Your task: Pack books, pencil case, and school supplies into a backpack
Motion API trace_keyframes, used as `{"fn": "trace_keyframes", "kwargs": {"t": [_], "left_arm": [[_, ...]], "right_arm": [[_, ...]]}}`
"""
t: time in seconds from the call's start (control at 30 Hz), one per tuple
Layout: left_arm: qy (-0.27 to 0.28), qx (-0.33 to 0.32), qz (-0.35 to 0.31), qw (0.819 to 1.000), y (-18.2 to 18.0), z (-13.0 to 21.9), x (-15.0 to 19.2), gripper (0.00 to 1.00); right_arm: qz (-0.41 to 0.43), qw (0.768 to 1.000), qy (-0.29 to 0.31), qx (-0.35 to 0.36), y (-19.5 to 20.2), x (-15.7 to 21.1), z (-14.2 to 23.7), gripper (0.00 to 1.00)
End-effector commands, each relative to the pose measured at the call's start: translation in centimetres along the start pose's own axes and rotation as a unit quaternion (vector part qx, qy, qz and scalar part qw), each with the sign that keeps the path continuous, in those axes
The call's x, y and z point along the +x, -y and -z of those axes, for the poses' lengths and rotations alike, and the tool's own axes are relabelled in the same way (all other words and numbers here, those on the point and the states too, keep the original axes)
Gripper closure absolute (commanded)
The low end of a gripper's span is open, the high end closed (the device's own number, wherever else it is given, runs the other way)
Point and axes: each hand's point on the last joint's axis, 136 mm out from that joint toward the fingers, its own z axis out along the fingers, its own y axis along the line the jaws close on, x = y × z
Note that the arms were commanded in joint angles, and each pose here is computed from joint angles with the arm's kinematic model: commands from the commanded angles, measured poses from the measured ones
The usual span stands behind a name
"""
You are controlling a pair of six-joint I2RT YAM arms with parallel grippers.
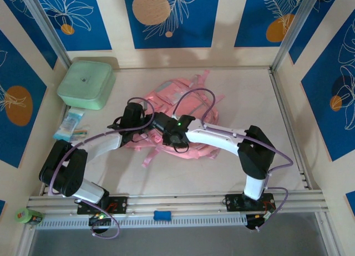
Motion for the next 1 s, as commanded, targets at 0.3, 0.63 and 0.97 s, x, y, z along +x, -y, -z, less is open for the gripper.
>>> {"fn": "trace_keyframes", "kwargs": {"t": [0.3,0.63,0.97], "left_arm": [[0.024,-0.073,0.005,0.997,-4.0,-0.6,-0.2,0.46],[0.029,-0.105,-0.039,0.993,-5.8,-1.4,-2.2,0.47],[0.017,-0.017,0.025,0.999,-0.5,2.3,-0.8,0.44]], "right_arm": [[0.028,0.998,0.046,0.044,2.2,-1.1,0.2,0.91],[0.147,0.983,0.08,0.076,7.5,-2.1,2.8,1.0],[0.196,0.974,0.063,-0.093,3.0,-1.9,2.9,1.0]]}}
